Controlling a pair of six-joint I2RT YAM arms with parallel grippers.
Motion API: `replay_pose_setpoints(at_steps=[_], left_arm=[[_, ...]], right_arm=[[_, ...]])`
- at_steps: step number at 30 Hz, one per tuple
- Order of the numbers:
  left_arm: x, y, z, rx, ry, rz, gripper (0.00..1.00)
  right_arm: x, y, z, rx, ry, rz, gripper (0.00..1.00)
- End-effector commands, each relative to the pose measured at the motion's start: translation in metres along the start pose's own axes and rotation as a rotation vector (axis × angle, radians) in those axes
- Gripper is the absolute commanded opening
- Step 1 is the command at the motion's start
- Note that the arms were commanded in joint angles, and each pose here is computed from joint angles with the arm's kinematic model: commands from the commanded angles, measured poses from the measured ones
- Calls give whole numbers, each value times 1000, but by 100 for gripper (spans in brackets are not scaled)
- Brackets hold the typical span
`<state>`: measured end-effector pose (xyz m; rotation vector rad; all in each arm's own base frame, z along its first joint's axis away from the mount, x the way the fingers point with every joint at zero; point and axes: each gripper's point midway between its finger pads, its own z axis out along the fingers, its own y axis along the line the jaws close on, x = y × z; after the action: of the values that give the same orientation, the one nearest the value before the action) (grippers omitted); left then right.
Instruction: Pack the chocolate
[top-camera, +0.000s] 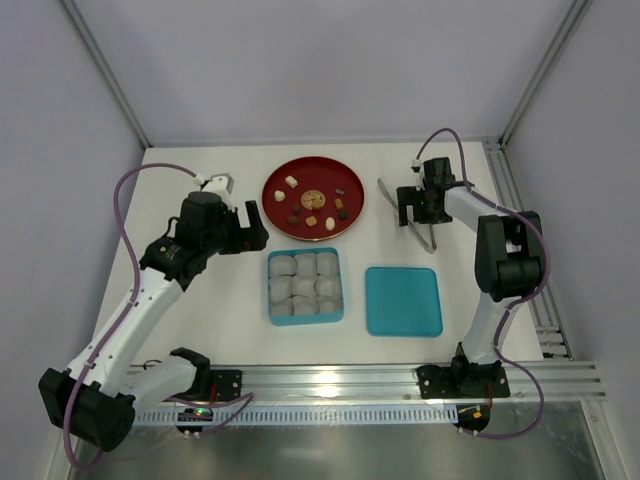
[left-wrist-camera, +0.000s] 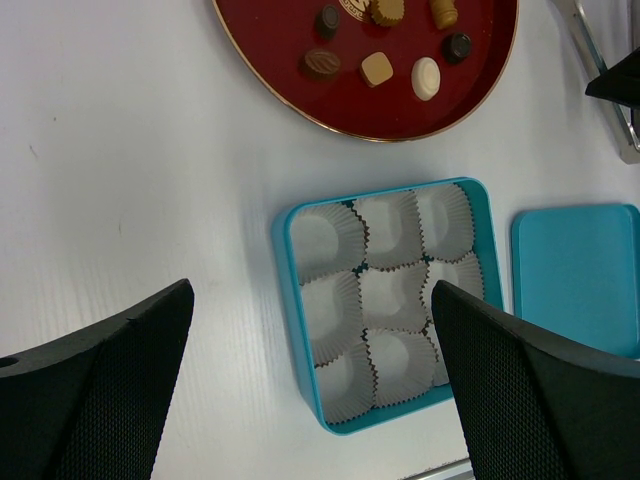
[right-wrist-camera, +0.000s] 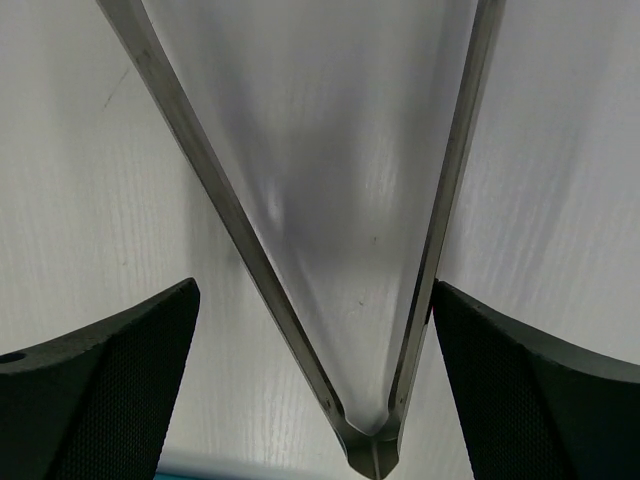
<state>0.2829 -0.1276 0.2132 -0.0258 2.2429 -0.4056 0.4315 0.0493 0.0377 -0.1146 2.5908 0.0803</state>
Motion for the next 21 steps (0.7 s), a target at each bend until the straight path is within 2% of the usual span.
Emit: replay_pose_setpoints(at_steps=[1,7,10,15,21], left_arm=[[-9,-5,-3,30,-39,-9,100],[-9,-5,-3,30,-39,-9,100],[-10,-5,-3,31,-41,-9,100],[-10,-4,-4,25,-47,-8,100],[-10,-4,-4,25,-47,-8,100]], right_arm=[[-8,3,0,15,-13,-19,98],[-21,7,-10,63,-21,-40,96],[-16,10,-9,82,19,-58,92],[-4,21,-4,90,62,-92,91],[3,28,-4,66,76,-47,87]])
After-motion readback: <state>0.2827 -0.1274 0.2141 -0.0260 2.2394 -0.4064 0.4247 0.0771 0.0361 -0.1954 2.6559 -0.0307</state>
